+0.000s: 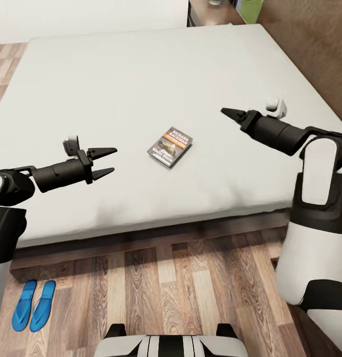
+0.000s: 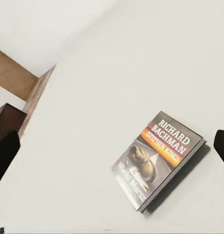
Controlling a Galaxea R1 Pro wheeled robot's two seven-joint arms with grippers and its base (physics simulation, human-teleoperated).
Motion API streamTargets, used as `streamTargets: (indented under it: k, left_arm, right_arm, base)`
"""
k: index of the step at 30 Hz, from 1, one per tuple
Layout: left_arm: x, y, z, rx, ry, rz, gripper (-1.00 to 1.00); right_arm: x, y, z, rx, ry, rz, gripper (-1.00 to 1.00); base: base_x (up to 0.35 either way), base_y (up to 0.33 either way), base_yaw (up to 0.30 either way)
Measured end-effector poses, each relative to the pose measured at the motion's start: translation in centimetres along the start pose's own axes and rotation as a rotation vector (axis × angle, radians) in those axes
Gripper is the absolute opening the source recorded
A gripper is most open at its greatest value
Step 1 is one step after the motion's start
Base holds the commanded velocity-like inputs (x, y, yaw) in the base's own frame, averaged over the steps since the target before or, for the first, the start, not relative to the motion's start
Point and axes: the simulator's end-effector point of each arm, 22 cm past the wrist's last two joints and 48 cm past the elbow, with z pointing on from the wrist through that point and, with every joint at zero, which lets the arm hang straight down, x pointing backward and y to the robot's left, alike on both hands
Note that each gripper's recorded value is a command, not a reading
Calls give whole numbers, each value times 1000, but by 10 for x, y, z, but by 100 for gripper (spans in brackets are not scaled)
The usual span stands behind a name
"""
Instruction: In the bedroom, move the book from the bed onto either nightstand, and place the two sandals side by side next to the bed.
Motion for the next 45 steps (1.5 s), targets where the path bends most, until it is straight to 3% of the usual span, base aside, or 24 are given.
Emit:
streamTargets:
  k: [6, 15, 18, 21, 30, 35, 45]
  left_arm:
    - [0, -7, 0, 7, -1, 6, 100]
    - [-1, -19, -2, 25, -9, 12, 100]
    - [1, -25, -1, 39, -8, 12, 100]
    - [6, -33, 6, 62, -4, 1, 100]
    - [19, -54, 21, 115, 4, -26, 100]
    - [29, -56, 22, 127, 16, -41, 100]
    - [40, -61, 24, 126, 35, -41, 100]
  right_arm:
    - [7, -27, -40, -39, 24, 56, 100]
    - [43, -44, -70, -52, 82, 111, 100]
    - [66, -37, -89, -135, 129, 131, 100]
    - [85, -36, -106, -176, 163, 155, 100]
    - [103, -31, -120, -201, 195, 179, 100]
    - [129, -36, -131, -185, 231, 219, 100]
    - [144, -31, -138, -185, 257, 237, 100]
  base:
    - [0, 0, 0]
    - [0, 0, 0]
    - [0, 0, 0]
    - [0, 0, 0]
    - [0, 0, 0]
    - [0, 0, 0]
    - [0, 0, 0]
